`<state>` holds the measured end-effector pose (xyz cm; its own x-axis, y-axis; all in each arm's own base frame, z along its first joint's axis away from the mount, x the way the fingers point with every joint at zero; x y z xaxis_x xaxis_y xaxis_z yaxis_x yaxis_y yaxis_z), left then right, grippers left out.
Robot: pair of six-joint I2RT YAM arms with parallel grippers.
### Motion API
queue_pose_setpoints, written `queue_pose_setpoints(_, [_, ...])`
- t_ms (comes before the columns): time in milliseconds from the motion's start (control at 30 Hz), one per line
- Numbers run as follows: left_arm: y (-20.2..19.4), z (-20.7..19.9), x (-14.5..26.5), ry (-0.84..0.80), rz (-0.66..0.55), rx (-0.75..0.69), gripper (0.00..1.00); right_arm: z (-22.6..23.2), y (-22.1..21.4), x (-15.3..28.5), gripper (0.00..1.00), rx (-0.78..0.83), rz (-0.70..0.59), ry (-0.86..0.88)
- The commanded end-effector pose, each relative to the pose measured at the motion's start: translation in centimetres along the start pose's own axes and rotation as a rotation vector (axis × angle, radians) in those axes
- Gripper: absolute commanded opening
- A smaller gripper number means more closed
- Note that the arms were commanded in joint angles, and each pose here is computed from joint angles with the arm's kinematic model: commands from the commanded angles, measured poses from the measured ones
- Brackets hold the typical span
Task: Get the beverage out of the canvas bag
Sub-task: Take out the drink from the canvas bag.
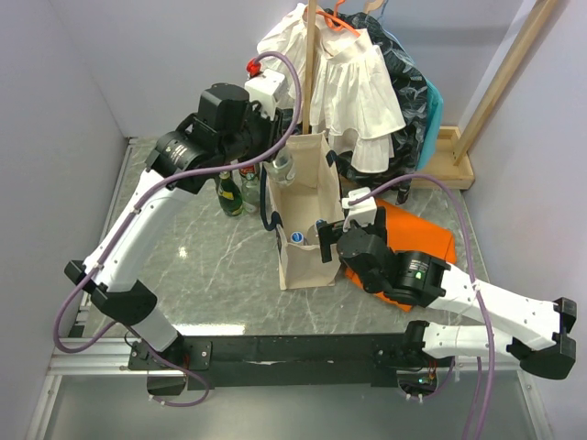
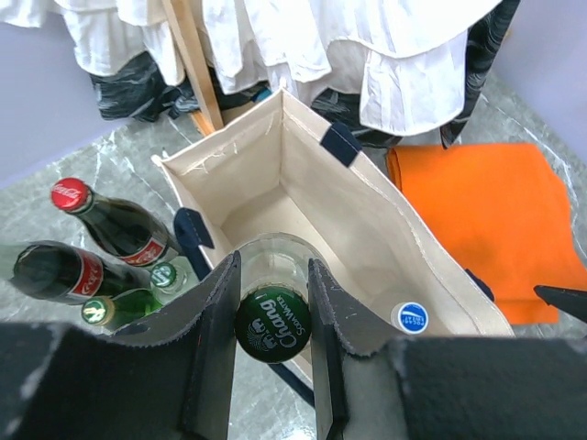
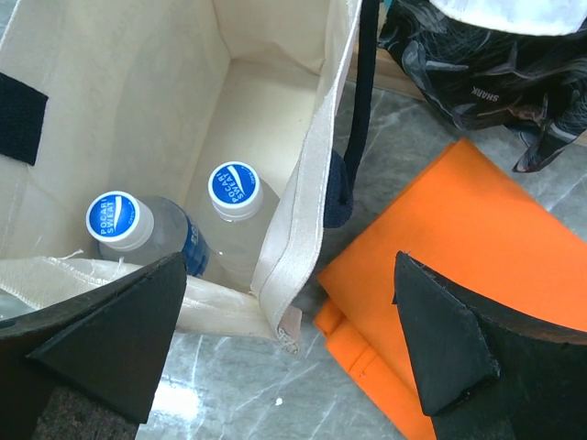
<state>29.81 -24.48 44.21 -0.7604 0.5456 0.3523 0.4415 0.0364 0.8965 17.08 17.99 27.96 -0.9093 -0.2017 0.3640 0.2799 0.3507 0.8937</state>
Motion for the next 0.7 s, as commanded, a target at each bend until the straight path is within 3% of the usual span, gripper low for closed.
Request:
queue_pose_setpoints(0, [6.6, -1.4, 5.4, -0.062, -0.307, 0.012, 0.01, 0.2, 1.3, 0.0, 1.0, -0.03, -0.04, 0.005])
queue_pose_setpoints(667, [4.6, 1.9, 7.9, 0.128, -0.305, 0.018, 0.01, 0.7, 1.3, -0.1, 1.0, -0.022, -0.036, 0.021])
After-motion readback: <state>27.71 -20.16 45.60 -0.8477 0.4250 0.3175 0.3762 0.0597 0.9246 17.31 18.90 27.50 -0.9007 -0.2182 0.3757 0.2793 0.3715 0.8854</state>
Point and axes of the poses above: each gripper's point midway between its finger pads, its own x axis back along the fingers, its own z axis along the line the jaws close on, y = z × x, the point moved 5 cm from there along x, back along the fingers, and after that the axes turned 13 degrees about x, right-handed, at the moved point
